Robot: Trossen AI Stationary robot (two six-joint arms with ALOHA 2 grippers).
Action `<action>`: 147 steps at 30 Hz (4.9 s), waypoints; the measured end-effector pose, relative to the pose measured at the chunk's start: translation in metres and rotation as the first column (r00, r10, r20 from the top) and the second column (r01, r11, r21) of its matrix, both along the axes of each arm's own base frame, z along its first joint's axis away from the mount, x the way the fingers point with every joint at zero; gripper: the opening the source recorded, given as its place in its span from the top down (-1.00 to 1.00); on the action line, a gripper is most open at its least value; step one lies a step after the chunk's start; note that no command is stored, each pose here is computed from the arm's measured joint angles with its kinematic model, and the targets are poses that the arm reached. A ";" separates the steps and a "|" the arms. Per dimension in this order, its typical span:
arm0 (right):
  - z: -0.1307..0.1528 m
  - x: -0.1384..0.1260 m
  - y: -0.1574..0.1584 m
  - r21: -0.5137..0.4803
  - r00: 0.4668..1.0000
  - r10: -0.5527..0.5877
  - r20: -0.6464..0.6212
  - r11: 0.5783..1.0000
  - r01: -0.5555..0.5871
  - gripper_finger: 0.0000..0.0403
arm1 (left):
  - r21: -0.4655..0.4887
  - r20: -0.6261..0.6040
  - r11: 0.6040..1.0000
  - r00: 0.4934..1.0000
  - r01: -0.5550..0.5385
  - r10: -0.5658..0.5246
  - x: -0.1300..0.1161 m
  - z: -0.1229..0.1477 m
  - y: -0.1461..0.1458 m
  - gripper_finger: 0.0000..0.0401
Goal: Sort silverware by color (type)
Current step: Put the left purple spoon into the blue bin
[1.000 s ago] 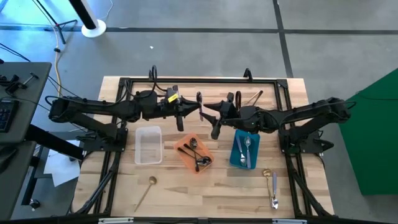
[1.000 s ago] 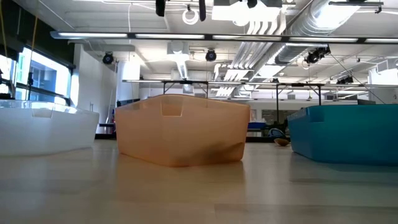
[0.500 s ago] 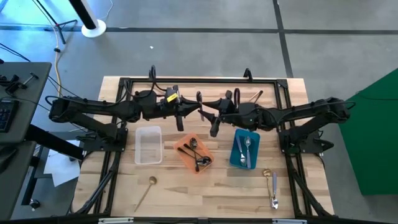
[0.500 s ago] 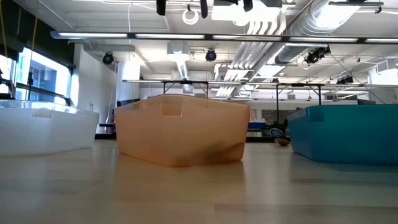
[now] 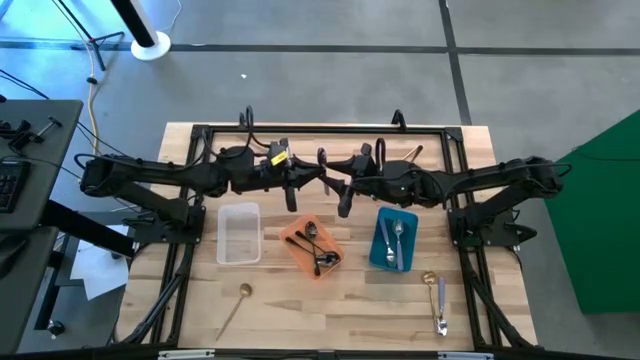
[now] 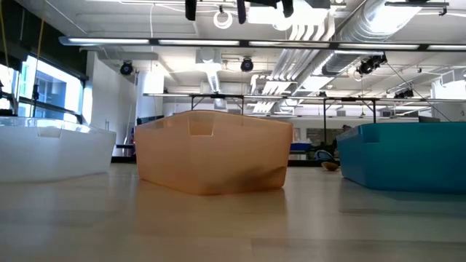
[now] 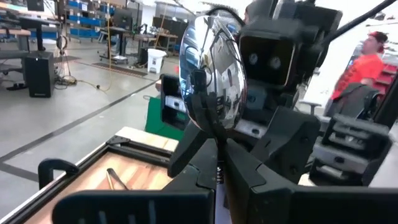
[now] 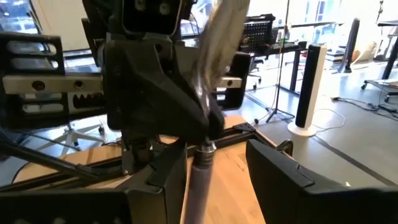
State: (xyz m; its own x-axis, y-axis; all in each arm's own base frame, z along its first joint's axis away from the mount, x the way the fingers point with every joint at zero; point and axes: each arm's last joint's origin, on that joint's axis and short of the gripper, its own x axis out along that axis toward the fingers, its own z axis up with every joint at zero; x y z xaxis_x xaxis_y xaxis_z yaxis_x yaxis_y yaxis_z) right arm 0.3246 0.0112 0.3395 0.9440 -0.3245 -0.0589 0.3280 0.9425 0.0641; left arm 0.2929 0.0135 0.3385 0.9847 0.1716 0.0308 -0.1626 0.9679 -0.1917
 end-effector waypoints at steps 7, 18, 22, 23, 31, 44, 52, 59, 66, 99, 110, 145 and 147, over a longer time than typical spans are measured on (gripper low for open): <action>-0.002 0.001 -0.002 0.000 1.000 0.017 -0.019 1.000 -0.017 0.25 | 0.008 0.005 1.000 1.000 -0.008 0.007 0.007 -0.005 0.001 1.00; -0.003 0.000 -0.003 -0.002 0.999 -0.006 -0.032 1.000 0.006 0.47 | 0.010 -0.030 1.000 0.999 -0.028 0.028 0.002 -0.005 0.003 1.00; -0.003 0.000 -0.003 -0.002 1.000 -0.007 -0.031 1.000 0.007 0.69 | 0.009 -0.028 1.000 0.999 -0.029 0.030 0.002 -0.005 0.003 1.00; -0.003 0.000 -0.003 -0.002 1.000 -0.007 -0.030 1.000 0.007 0.75 | 0.009 -0.026 1.000 0.999 -0.029 0.029 0.002 -0.004 0.003 1.00; -0.003 0.000 -0.004 0.023 1.000 -0.011 -0.025 1.000 0.012 0.90 | 0.017 -0.027 0.999 0.999 -0.031 0.031 0.002 -0.005 0.003 1.00; -0.003 0.000 -0.004 0.018 1.000 -0.007 -0.029 1.000 0.007 0.89 | 0.017 -0.030 0.999 0.999 -0.035 0.036 0.002 -0.005 0.003 0.97; -0.004 0.000 -0.004 0.012 0.999 -0.006 -0.035 1.000 0.006 0.89 | -0.013 -0.031 1.000 1.000 -0.003 0.003 0.002 -0.005 0.002 0.64; -0.004 0.000 -0.004 0.012 0.999 -0.006 -0.036 1.000 0.007 0.89 | -0.044 -0.027 0.999 1.000 0.001 -0.002 0.002 -0.005 0.002 0.25; -0.004 -0.001 -0.004 0.013 0.999 -0.006 -0.048 1.000 0.006 0.89 | 0.032 -0.088 0.999 0.996 0.029 -0.026 -0.003 -0.006 0.001 0.16; -0.004 -0.144 0.001 0.012 0.977 0.054 0.208 0.998 -0.058 0.89 | -0.019 0.101 0.994 0.988 -0.112 0.113 -0.118 0.003 0.004 0.17; -0.004 -0.144 0.002 0.002 0.976 0.075 0.206 0.997 -0.077 0.90 | -0.024 0.101 0.993 0.988 -0.114 0.116 -0.118 0.003 0.004 0.18; -0.005 -0.143 0.002 0.000 0.975 0.093 0.200 0.995 -0.095 0.90 | -0.024 0.061 0.993 0.991 -0.115 0.116 -0.115 -0.001 0.005 0.18; -0.005 -0.143 0.002 0.019 0.974 0.092 0.207 0.995 -0.098 0.90 | -0.024 0.061 0.993 0.991 -0.115 0.116 -0.115 -0.001 0.005 0.18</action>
